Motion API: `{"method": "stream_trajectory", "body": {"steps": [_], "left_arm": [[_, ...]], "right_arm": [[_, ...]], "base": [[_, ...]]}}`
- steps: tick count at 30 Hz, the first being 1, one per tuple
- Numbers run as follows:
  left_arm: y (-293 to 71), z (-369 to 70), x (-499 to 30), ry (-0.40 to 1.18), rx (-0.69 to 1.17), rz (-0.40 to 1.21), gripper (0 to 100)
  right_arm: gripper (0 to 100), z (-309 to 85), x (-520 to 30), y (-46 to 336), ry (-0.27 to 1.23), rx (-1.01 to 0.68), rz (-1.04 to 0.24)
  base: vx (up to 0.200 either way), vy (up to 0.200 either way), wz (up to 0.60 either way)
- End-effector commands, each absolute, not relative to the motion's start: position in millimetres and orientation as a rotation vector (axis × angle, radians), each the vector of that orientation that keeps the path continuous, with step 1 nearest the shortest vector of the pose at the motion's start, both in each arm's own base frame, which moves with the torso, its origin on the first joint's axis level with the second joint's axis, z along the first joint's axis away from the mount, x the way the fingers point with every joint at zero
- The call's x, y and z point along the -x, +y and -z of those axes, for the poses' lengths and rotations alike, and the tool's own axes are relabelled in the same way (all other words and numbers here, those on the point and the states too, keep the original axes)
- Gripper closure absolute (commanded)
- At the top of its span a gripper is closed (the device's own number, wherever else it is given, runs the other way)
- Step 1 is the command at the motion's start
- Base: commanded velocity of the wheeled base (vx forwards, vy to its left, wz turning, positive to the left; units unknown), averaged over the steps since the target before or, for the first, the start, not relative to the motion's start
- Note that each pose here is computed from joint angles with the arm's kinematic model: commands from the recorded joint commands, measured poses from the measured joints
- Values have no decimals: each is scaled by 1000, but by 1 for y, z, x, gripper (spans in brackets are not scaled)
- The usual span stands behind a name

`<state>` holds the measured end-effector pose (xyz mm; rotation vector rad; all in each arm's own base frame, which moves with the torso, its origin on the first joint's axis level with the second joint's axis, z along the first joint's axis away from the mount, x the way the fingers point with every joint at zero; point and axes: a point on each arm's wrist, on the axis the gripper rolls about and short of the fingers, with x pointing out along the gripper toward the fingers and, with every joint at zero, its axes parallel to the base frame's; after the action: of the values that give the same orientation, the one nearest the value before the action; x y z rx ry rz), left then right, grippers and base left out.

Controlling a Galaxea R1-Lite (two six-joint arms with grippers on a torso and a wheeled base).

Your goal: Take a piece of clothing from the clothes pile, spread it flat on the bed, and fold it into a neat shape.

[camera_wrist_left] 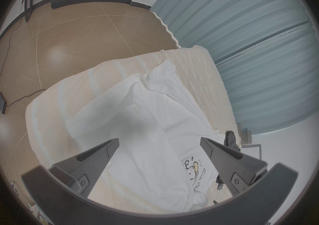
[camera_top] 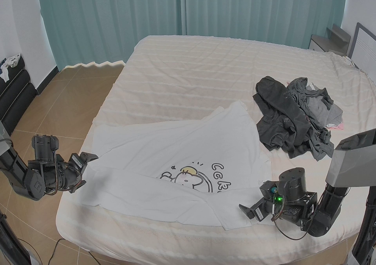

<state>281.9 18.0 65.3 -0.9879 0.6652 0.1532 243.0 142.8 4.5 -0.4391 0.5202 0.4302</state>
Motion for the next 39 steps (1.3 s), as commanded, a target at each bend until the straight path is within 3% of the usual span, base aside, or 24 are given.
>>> {"method": "stream_trajectory", "body": {"steps": [1, 13, 39], "left_arm": [[18, -65, -282, 665, 988, -153, 0], [18, -64, -282, 668, 988, -155, 0], [18, -65, -282, 667, 988, -154, 0]], "right_arm": [[0, -7, -266, 170, 543, 511, -328], [0, 7, -268, 182, 646, 592, -307], [0, -2, -225, 106, 806, 599, -149]], "base": [[0, 0, 0], [0, 0, 0], [0, 0, 0]]}}
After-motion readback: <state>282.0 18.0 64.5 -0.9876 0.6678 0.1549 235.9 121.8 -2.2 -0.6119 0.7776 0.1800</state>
